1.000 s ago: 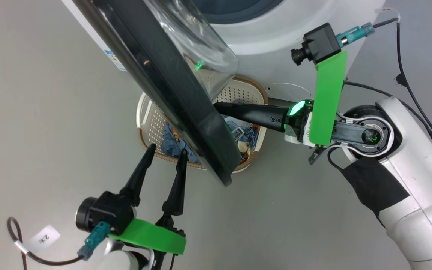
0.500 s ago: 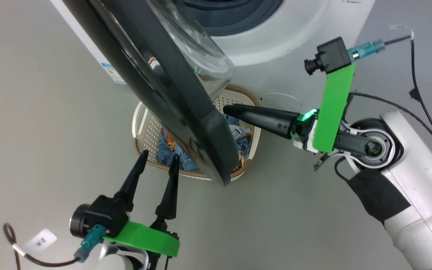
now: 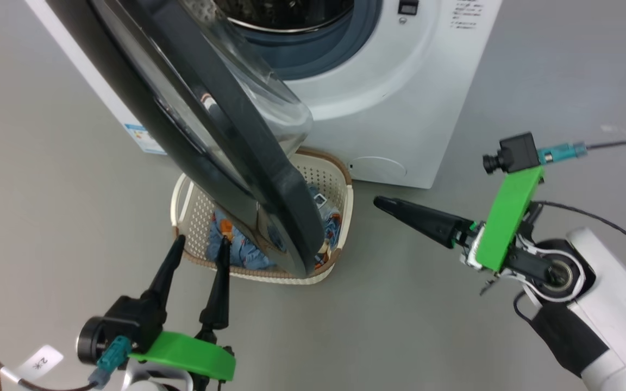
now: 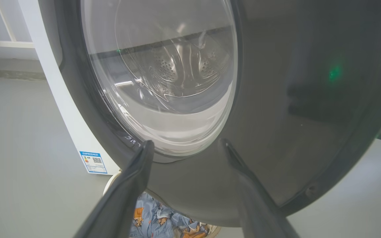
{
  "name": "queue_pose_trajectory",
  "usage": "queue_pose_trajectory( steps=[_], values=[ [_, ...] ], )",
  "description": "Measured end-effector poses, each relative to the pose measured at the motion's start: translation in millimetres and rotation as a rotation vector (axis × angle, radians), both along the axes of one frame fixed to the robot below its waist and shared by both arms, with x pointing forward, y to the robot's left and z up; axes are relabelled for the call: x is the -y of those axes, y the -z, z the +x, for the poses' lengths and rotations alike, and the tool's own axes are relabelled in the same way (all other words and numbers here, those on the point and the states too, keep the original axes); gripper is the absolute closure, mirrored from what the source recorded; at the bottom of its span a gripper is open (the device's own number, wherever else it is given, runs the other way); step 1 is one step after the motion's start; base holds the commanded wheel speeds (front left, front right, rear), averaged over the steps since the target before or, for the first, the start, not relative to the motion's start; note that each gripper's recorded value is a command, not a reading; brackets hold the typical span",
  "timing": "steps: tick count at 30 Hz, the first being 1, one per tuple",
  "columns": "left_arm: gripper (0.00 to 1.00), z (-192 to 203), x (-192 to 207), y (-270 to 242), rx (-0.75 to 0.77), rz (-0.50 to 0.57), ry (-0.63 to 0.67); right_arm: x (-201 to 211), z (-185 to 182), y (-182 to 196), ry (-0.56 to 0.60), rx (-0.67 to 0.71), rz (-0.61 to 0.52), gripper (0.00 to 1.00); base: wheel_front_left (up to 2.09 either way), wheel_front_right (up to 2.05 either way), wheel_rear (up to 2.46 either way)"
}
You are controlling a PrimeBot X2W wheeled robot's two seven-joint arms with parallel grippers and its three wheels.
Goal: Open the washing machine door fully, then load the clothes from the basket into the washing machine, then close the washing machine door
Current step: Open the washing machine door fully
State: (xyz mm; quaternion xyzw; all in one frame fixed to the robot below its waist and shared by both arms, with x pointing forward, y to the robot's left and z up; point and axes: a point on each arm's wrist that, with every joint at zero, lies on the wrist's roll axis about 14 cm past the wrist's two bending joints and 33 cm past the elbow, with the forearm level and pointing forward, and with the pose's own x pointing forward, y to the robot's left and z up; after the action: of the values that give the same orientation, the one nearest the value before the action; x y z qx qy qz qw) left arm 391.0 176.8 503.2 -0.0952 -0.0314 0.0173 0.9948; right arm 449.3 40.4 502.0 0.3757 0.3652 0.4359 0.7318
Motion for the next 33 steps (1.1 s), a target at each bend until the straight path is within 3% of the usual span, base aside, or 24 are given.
queue_pose_trajectory(
  steps=[19,33],
  values=[
    [0.00,-18.5,5.9,2.8,-0.003,-0.011,0.037,119.1,-26.3,60.9,0.386,-0.028,-0.195,0.00,0.00,0.00,0.00],
    [0.00,-28.6,8.3,5.7,-0.010,-0.017,0.050,156.5,-55.6,81.5,0.506,0.062,-0.312,0.00,0.00,0.00,0.00]
  ],
)
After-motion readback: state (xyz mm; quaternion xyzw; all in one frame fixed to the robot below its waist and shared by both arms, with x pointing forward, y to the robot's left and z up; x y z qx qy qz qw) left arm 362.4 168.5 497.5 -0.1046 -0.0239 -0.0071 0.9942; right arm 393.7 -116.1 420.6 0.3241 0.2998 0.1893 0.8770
